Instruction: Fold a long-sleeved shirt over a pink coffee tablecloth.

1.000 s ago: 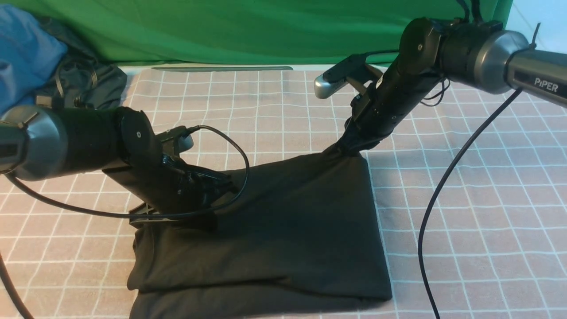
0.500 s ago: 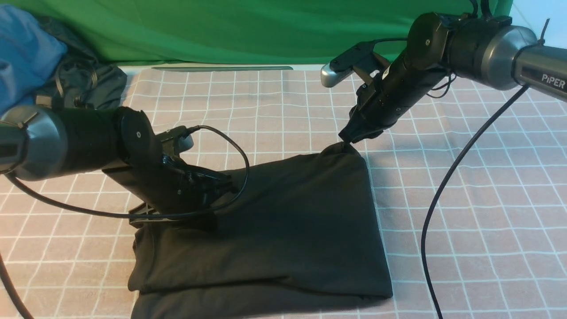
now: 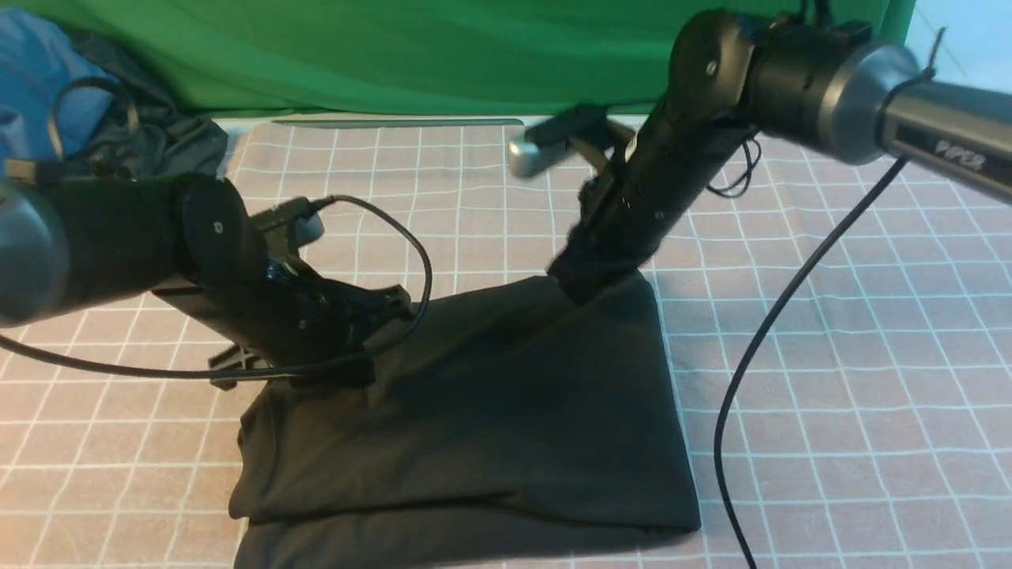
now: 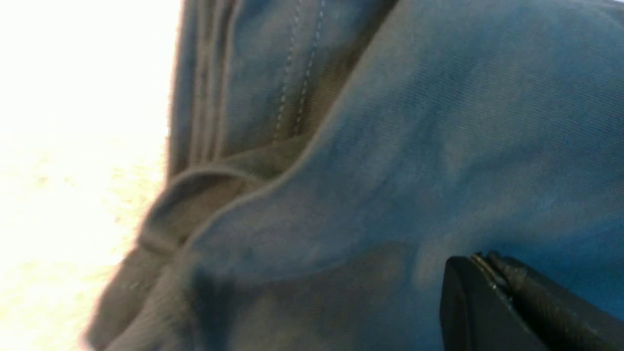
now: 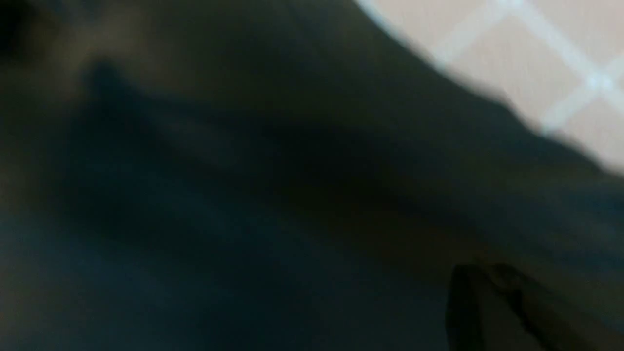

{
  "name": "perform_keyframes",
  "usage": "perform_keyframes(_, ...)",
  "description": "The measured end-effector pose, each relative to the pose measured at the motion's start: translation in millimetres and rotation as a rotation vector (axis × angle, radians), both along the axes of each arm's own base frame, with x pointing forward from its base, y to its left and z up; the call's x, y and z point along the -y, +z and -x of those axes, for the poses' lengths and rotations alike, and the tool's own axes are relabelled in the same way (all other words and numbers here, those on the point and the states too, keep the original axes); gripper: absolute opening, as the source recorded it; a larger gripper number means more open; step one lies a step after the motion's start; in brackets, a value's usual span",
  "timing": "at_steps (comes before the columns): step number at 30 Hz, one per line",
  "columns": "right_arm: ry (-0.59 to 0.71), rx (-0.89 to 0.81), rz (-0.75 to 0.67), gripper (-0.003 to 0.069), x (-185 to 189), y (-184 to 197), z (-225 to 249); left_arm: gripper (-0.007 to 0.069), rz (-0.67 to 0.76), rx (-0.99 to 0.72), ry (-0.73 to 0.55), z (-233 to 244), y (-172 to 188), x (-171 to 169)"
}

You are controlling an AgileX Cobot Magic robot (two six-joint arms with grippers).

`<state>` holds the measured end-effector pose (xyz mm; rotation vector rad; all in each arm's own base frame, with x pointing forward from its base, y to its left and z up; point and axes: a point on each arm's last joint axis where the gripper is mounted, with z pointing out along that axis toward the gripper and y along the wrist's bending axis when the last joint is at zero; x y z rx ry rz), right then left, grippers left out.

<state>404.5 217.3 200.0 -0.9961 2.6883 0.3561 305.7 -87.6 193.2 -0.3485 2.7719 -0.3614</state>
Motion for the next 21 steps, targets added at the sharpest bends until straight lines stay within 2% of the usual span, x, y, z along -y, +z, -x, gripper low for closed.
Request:
perform_keyframes(5, -0.056, 0.037, 0.130, 0.0035, 13.5, -15.8, -10.2, 0.0013, -0.037, -0.019, 0.003, 3.0, 0.6, -3.6)
perform_keyframes(11, -0.151, 0.117, 0.111, 0.0035, 35.8, -13.6, -28.7, 0.0013, -0.038, -0.043, 0.006, 9.8, -0.6, -5.0)
perform_keyframes(16, -0.189, 0.110, 0.119, 0.0035, 51.0, -12.7, -33.9, 0.0013, -0.021, -0.026, 0.014, 26.6, 8.7, -8.4)
perform_keyframes(19, -0.192, 0.089, 0.129, 0.0035, 56.6, 0.9, -29.2, 0.0013, -0.005, 0.032, 0.014, 38.7, 27.9, -11.3)
perform_keyframes(21, -0.195, 0.110, 0.118, 0.0035, 60.7, 25.8, -22.3, 0.0013, 0.009, 0.083, 0.012, 49.5, 45.8, -13.9)
